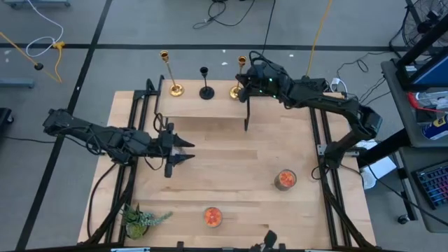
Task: Pick & Place candle stick holders
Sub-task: Put the gold candle holder on the shelf, then put the silver scented candle on the shelf
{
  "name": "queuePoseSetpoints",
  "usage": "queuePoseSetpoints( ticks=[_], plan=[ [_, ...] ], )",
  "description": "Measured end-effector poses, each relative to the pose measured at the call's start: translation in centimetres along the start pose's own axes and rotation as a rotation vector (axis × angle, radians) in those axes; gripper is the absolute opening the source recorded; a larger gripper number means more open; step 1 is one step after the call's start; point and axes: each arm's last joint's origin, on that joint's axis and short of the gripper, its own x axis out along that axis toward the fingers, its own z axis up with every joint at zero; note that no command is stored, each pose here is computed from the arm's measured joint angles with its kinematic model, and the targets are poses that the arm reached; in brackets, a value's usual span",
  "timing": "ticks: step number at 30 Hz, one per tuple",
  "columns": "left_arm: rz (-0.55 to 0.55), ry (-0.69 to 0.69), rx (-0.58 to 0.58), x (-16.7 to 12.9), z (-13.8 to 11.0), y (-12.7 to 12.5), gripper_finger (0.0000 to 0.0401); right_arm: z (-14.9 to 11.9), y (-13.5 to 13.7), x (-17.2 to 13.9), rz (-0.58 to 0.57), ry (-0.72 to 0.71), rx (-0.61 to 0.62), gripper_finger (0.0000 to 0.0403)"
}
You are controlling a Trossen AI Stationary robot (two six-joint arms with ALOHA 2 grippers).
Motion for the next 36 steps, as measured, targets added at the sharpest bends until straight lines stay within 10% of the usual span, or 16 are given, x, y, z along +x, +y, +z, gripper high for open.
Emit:
queuePoseSetpoints(
  ticks=[10, 36],
  plan=[
    [0.002, 0.008, 0.004, 0.0, -0.1, 0.0, 0.0177, -0.6, -1.2, 0.6, -0.031, 0.029, 0.007, 0.0033],
    [0.047, 0.214, -0.079, -0.2, -2.1, 0.4, 0.0177, -1.2, -1.1, 0.5, 0.011, 0.085, -0.077, 0.023]
  ],
)
